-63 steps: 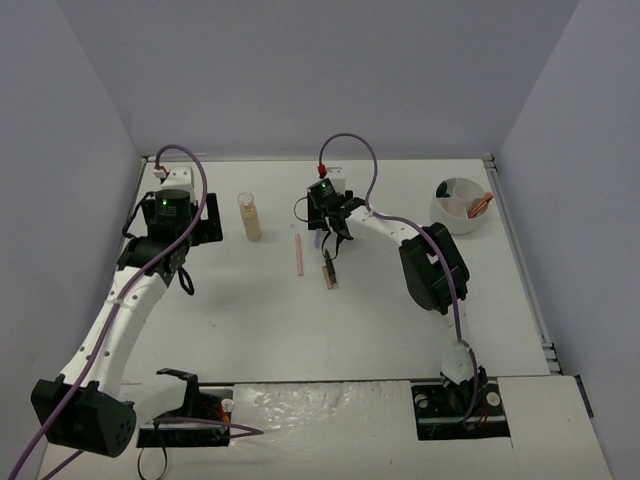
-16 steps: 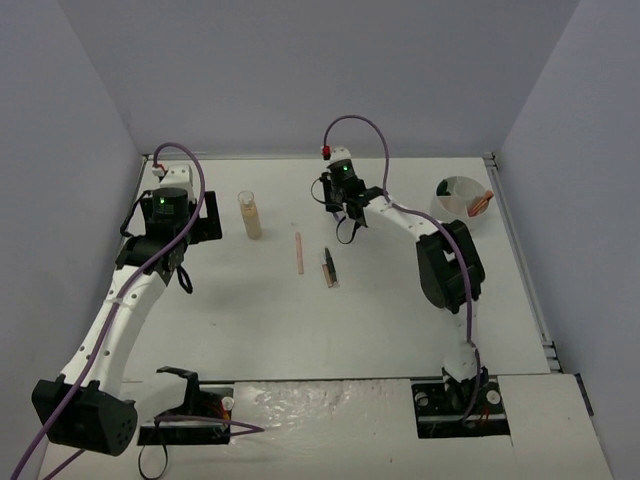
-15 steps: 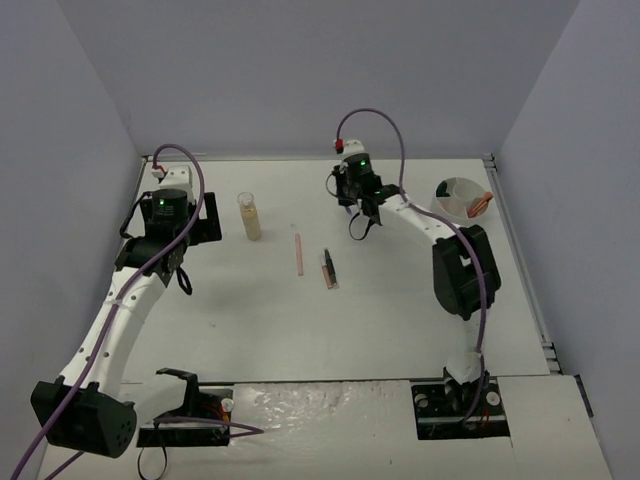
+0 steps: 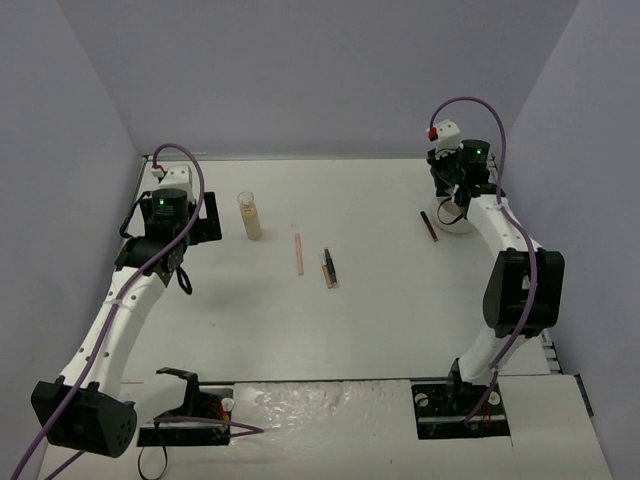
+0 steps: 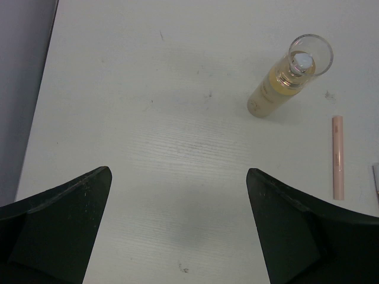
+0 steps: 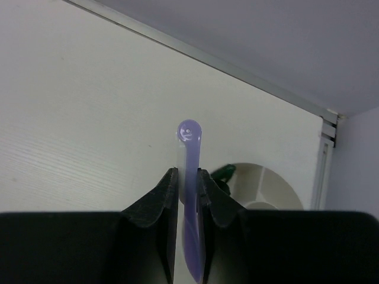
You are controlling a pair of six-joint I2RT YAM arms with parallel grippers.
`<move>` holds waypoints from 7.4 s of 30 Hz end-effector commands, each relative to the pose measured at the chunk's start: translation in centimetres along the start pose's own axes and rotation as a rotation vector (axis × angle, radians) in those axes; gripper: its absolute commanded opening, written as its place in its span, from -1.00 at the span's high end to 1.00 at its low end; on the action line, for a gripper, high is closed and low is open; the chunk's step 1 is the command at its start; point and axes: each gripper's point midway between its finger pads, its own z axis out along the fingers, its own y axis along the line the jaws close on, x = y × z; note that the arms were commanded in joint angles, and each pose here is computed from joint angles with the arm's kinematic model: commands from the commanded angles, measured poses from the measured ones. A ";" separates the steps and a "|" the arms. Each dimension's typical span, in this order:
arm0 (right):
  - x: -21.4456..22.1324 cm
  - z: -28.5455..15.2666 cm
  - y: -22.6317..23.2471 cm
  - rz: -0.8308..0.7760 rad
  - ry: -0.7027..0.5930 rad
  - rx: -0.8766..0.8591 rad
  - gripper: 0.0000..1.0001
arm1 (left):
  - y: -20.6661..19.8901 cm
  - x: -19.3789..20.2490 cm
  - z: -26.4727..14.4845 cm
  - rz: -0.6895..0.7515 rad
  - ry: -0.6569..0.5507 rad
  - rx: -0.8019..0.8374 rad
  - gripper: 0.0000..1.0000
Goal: Organize the makeup
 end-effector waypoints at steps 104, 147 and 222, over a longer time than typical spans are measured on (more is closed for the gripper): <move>13.6 -8.0 -11.5 0.637 0.183 0.648 -0.87 | -0.2 -2.6 -0.8 -0.037 -0.084 0.022 -0.94; 6.0 -9.2 -6.6 0.603 0.057 0.366 -1.00 | -0.6 -2.5 -0.8 -0.039 -0.082 0.039 -0.94; 12.2 5.2 4.8 0.166 0.594 0.004 -0.15 | -0.3 -1.9 0.1 -0.012 -0.044 0.015 -0.94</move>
